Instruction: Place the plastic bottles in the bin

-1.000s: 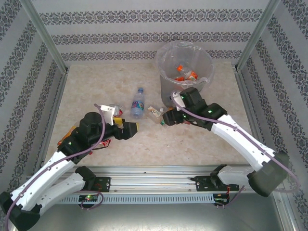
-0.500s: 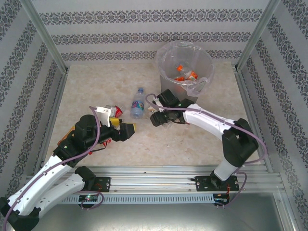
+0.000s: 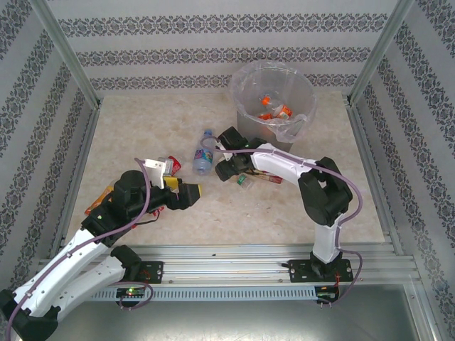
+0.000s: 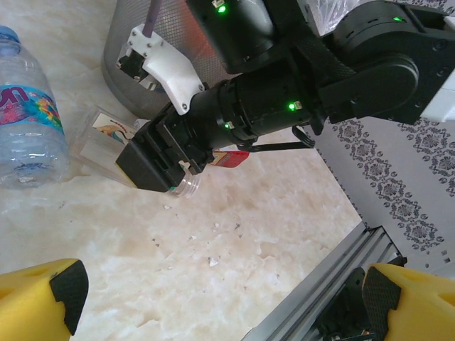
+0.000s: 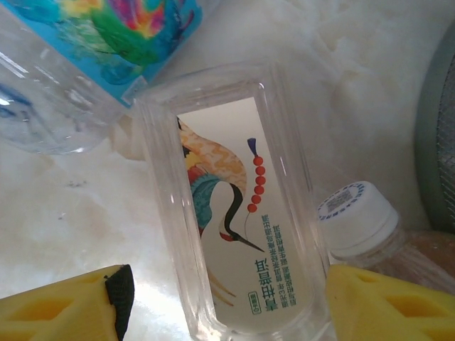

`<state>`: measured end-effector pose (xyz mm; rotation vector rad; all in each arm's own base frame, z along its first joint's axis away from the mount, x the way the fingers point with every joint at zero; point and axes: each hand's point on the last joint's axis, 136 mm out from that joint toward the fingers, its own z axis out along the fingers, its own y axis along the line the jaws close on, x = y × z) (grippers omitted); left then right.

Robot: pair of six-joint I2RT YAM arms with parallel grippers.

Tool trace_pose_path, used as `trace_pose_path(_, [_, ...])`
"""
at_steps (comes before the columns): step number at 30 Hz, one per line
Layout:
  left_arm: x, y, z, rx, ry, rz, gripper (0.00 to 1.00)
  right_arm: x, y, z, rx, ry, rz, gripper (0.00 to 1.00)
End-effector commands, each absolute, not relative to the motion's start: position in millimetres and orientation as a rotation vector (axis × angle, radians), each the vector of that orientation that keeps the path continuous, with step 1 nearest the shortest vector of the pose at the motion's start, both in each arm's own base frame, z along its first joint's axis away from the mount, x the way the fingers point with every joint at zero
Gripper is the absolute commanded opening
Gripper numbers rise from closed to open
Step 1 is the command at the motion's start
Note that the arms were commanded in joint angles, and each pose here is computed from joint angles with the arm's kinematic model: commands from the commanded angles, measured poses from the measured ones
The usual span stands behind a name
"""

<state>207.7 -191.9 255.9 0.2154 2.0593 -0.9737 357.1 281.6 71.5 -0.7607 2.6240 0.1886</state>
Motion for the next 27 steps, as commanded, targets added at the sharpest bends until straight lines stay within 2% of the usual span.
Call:
trace_pose_path(1, [206.2,-197.5,264.7,0.230,2.019,-1.015,1.00,356.3,283.8,66.8,-0.818,2.632,0.141,0.72])
trace_pose_path(12, [206.0,-199.1,265.4,0.228,2.018,-1.029,1.00,358.7,282.7,49.9,-0.869,2.656,0.087,0.72])
trace_pose_path(24, [206.3,-201.1,264.4,0.229,2.017,-1.039,1.00,363.6,286.0,44.5,-0.902,2.653,0.041,0.77])
trace_pose_path(27, [206.3,-200.8,265.2,0.228,2.014,-1.040,1.00,363.5,289.4,44.7,-0.904,2.652,0.052,0.74])
